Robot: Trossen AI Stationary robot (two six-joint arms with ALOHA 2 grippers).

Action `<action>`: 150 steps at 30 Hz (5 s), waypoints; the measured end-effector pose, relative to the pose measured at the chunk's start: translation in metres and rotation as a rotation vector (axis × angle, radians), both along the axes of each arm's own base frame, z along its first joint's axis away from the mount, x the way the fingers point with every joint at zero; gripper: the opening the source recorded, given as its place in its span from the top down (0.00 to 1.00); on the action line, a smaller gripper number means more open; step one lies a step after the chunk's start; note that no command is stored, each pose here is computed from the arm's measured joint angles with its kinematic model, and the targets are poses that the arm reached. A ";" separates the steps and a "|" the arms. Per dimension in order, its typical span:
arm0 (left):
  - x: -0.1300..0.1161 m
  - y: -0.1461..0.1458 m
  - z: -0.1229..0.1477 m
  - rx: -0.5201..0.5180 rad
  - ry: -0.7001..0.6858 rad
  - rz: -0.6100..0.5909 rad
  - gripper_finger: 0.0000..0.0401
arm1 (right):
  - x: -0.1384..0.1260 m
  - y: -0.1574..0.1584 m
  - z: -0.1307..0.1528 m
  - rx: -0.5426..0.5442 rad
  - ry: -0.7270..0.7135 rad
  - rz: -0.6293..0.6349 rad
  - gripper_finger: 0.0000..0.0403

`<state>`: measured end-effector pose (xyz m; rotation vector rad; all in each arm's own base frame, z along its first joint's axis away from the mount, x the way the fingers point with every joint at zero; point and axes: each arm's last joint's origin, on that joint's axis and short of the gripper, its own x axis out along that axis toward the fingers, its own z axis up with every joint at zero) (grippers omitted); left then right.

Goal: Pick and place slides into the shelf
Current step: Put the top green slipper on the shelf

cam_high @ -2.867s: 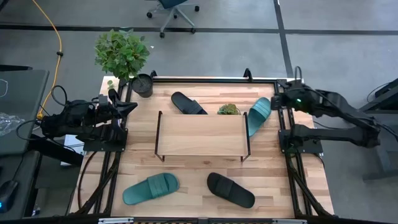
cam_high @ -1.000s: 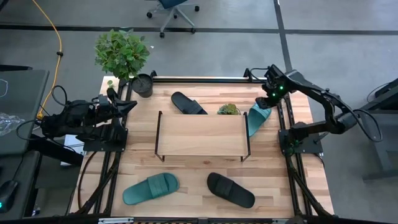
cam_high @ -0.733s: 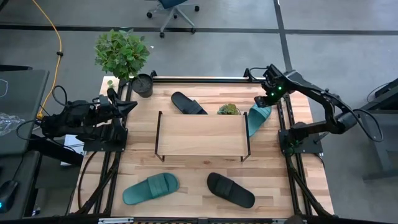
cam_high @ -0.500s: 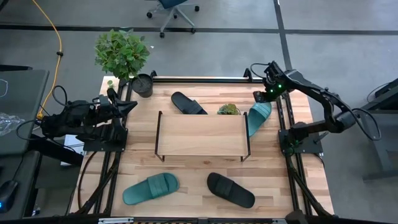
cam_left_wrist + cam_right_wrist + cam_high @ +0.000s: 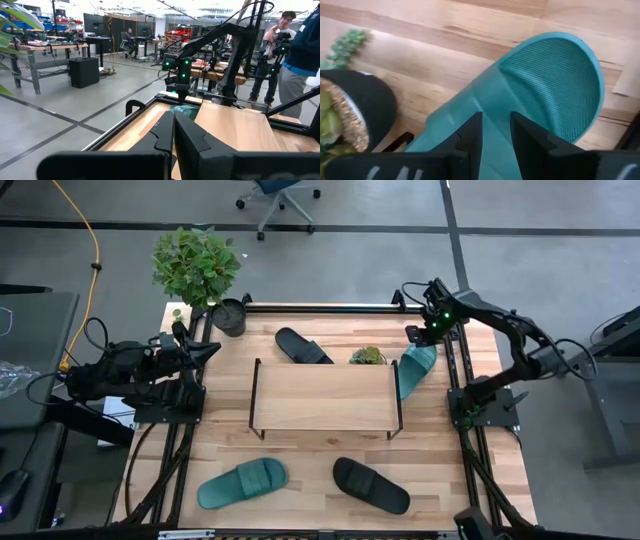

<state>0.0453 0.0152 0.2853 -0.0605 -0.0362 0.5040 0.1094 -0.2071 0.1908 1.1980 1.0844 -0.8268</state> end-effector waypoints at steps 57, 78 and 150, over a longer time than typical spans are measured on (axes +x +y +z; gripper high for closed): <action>0.000 0.000 0.000 0.009 0.005 -0.012 0.99 | 0.038 0.082 0.029 -0.230 0.257 0.509 0.77; 0.000 0.000 0.000 0.047 0.025 -0.007 0.99 | 0.036 0.118 0.021 -0.409 0.227 0.415 0.77; 0.000 0.000 0.000 0.022 0.011 -0.011 0.99 | 0.044 0.100 -0.012 -0.525 0.469 0.211 0.91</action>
